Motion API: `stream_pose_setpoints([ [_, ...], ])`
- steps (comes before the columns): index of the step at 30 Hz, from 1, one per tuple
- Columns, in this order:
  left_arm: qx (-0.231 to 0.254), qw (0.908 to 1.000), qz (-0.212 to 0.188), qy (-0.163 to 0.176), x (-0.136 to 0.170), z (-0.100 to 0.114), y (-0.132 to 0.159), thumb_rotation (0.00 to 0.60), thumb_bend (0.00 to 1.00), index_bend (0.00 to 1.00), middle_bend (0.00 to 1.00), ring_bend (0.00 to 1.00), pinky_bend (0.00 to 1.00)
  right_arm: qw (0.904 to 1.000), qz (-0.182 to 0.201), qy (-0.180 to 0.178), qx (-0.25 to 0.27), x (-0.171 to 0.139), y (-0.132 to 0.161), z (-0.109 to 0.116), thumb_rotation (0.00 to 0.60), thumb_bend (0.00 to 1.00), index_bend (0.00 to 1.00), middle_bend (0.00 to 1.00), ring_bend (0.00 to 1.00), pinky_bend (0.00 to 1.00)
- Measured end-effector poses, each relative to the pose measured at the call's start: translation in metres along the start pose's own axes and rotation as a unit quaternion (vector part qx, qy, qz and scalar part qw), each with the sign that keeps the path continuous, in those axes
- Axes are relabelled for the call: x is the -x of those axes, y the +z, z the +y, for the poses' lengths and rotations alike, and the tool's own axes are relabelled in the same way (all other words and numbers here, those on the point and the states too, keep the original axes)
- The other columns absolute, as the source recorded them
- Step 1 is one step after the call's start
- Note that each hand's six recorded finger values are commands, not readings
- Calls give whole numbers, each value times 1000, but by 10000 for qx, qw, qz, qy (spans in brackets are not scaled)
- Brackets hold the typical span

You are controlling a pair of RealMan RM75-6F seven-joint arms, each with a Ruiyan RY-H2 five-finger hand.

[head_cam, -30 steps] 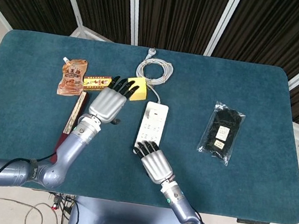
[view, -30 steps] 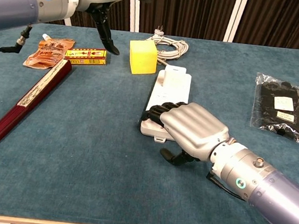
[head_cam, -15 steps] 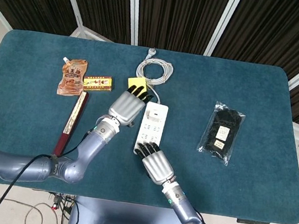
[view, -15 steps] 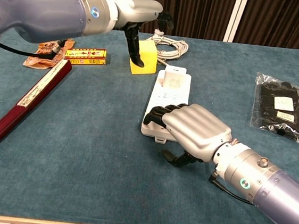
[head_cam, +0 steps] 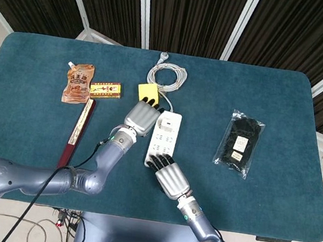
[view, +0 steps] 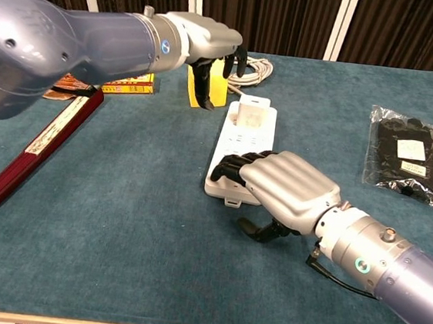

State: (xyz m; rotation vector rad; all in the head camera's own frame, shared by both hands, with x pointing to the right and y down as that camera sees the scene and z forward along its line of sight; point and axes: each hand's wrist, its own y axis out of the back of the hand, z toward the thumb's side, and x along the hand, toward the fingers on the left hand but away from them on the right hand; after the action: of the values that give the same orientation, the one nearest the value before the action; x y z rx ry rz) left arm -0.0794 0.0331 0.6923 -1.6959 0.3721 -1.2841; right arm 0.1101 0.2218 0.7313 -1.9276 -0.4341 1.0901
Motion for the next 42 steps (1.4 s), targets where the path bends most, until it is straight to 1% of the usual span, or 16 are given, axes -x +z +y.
stream_pose_setpoints([
  [7,-77,10000,-42,-18,-9,-6,11,600,194,279,310,172,223,10000,-45,46,44,0,-4,-3,600,492,245,262,197,238],
  [13,-78,9999,-68,-76,-15,-12,20,600,239,307,345,201,239,10000,-26,65,69,-1,-3,-6,600,493,245,262,197,238],
  [22,-176,9998,-38,-22,-24,-18,30,600,250,315,346,201,239,10000,-25,16,35,-2,-7,-3,600,492,247,262,197,238],
  [30,-142,9999,-27,-63,-31,-28,40,600,310,329,352,201,240,10000,-59,0,33,-3,-12,-2,600,492,250,264,197,238],
  [36,4,10000,-47,22,-34,-27,52,600,375,371,390,201,249,10000,-88,10,38,-4,-16,-1,600,492,250,265,197,238],
  [42,-6,9999,-7,125,-36,-27,55,600,382,383,403,201,250,9999,-80,23,69,-5,-16,-1,600,492,249,266,197,238],
])
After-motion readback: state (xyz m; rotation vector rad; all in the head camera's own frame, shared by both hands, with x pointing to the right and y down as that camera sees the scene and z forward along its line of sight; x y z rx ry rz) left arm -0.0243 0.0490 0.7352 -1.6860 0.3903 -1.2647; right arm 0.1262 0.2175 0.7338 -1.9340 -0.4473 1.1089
